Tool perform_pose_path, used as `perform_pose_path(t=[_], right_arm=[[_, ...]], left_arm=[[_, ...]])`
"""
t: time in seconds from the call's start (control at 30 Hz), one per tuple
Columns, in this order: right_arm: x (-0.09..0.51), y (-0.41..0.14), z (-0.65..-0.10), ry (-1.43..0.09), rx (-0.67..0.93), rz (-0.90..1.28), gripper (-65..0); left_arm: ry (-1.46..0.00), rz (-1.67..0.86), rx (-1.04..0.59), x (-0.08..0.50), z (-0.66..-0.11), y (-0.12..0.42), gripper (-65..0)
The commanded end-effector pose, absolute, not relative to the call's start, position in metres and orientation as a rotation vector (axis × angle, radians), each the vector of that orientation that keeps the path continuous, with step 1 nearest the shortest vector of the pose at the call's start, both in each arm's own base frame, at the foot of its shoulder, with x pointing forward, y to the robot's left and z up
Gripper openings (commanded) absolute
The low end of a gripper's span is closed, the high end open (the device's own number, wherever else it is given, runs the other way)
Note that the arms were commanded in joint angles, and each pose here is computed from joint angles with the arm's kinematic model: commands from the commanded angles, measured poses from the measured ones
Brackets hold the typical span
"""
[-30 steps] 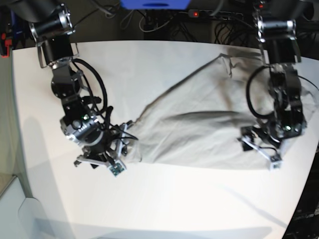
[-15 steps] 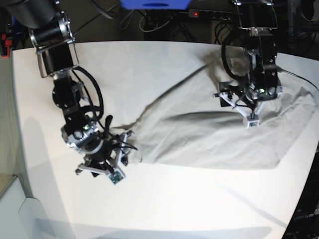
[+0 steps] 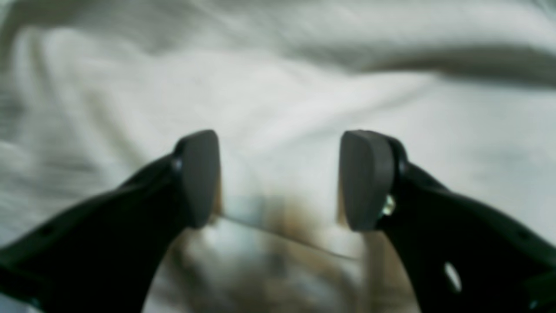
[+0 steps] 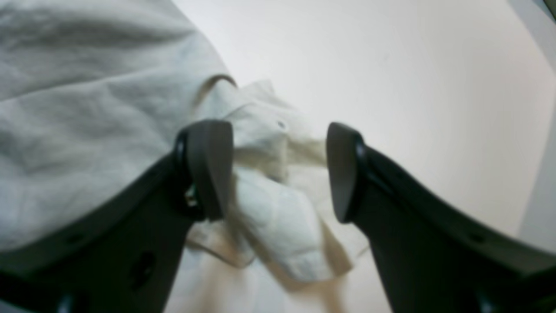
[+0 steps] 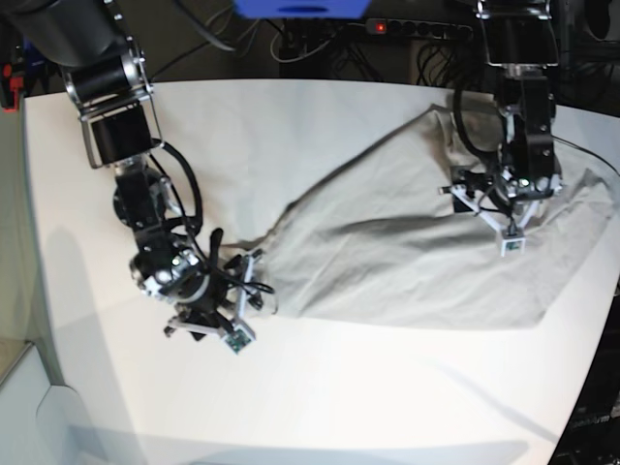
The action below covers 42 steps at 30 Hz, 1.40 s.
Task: Layout the t-shirt on the table in an organized manner, then fold the t-shirt properly
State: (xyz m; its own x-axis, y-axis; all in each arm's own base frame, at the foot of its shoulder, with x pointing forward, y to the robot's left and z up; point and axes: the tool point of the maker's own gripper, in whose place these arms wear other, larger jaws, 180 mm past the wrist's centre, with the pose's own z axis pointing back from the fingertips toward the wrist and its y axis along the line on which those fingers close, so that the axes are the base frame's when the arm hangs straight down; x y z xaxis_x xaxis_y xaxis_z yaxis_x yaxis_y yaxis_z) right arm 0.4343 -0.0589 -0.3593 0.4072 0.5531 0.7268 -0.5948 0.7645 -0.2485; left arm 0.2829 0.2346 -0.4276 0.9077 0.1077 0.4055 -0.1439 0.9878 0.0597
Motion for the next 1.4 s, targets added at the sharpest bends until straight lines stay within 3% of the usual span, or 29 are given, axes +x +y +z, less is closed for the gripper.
perform_pose_path(t=[0.0, 0.5, 0.6, 0.77, 0.9, 1.1, 1.37], right_arm=[[0.445, -0.054, -0.344, -0.937, 0.065, 0.741, -29.5], [0.423, -0.045, -0.400, -0.791, 0.115, 0.744, -30.3], [0.402, -0.026, -0.407, -0.785, 0.139, 0.804, -35.5], [0.360, 0.011, -0.395, -0.844, 0.201, 0.902, -49.8], [0.328, 0.030, -0.380, -0.896, 0.247, 0.958, -55.6], [0.258, 0.052, -0.374, -0.894, 0.318, 1.128, -55.6], [0.255, 0.031, -0.355, -0.937, 0.265, 1.191, -55.6]], left_arm=[[-0.425, 0.134, 0.095, 0.289, -0.425, 0.239, -22.0], [-0.406, 0.148, 0.182, 0.293, -0.435, 0.286, -22.0], [-0.405, 0.153, 0.203, 0.297, -0.431, 0.298, -22.0], [-0.429, 0.155, 0.208, 0.308, -0.423, 0.301, -22.0], [-0.453, 0.158, 0.207, 0.318, -0.415, 0.302, -22.0], [-0.500, 0.161, 0.204, 0.337, -0.399, 0.302, -22.0], [-0.652, 0.132, 0.193, 0.364, -0.350, 0.288, -22.0]])
